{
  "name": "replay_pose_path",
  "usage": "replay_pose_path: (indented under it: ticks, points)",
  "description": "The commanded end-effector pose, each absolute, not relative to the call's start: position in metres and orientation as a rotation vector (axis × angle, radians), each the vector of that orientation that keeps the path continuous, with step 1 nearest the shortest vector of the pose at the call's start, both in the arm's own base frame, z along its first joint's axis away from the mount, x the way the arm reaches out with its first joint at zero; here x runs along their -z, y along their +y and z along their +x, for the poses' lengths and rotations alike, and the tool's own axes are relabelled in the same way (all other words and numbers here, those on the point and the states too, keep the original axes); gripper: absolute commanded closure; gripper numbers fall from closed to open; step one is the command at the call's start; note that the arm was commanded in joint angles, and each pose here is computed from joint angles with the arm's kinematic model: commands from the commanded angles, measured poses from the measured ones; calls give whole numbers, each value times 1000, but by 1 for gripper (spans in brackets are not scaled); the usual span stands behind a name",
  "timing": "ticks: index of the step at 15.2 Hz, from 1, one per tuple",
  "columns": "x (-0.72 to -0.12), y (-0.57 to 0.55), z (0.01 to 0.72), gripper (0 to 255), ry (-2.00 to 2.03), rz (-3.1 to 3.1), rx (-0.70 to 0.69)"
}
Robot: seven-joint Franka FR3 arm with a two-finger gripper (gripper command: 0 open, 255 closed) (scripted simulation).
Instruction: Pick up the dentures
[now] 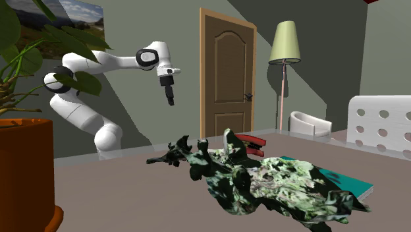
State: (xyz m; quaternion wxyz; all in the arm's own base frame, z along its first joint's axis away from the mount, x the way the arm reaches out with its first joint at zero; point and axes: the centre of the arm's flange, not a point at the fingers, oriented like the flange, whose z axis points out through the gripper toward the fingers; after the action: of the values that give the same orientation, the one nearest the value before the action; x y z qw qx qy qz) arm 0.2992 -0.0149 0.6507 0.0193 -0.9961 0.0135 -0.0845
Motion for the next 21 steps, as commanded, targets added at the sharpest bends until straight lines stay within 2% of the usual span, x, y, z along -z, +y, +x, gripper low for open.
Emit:
replay_pose_path:
  ticks: [1, 21]
  points:
    - [-651, -15, 299, 0, 42, -3092, 262]
    - [-595, -227, 460, 0, 7, -3092, 136]
